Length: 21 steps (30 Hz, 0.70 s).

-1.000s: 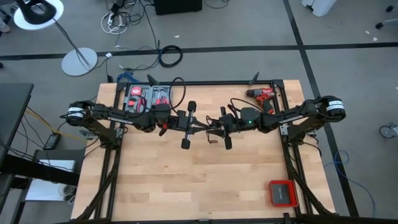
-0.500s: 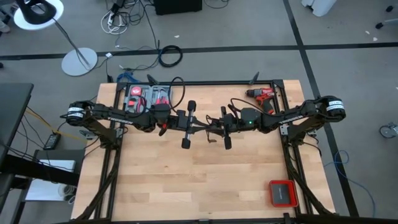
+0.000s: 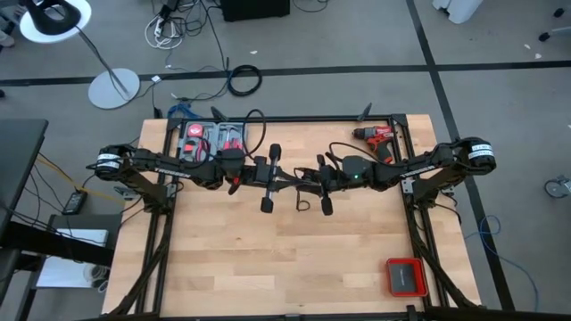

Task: Coil cords
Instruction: Coil the black wire on the black spool

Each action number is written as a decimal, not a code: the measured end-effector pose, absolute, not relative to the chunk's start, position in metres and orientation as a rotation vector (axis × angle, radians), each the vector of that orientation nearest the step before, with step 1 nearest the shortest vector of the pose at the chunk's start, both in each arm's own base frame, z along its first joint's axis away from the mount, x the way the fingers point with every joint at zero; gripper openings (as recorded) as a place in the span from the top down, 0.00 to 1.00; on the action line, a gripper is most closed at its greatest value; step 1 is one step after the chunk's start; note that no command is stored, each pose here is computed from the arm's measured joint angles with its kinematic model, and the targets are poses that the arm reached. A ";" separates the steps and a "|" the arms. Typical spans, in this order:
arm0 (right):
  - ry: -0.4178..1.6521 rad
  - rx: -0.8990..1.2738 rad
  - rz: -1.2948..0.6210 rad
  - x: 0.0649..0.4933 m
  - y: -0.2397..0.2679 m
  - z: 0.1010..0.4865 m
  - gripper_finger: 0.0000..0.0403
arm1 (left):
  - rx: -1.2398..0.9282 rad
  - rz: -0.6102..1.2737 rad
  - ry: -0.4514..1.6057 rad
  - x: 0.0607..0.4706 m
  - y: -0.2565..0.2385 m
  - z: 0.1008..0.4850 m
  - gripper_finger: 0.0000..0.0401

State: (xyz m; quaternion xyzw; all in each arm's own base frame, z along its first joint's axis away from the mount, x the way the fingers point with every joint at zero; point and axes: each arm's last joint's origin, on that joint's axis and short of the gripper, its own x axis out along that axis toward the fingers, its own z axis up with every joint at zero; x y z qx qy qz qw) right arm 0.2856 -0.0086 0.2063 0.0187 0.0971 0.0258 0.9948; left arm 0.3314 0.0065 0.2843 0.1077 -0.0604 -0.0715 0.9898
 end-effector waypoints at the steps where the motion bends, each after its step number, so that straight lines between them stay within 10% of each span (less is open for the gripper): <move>1: 0.205 0.039 0.052 0.285 -0.009 0.205 0.99 | 0.216 -0.145 -0.121 0.331 0.006 0.284 1.00; 21: 0.290 0.007 0.075 0.283 -0.003 0.197 1.00 | 0.205 -0.149 -0.035 0.330 0.005 0.278 1.00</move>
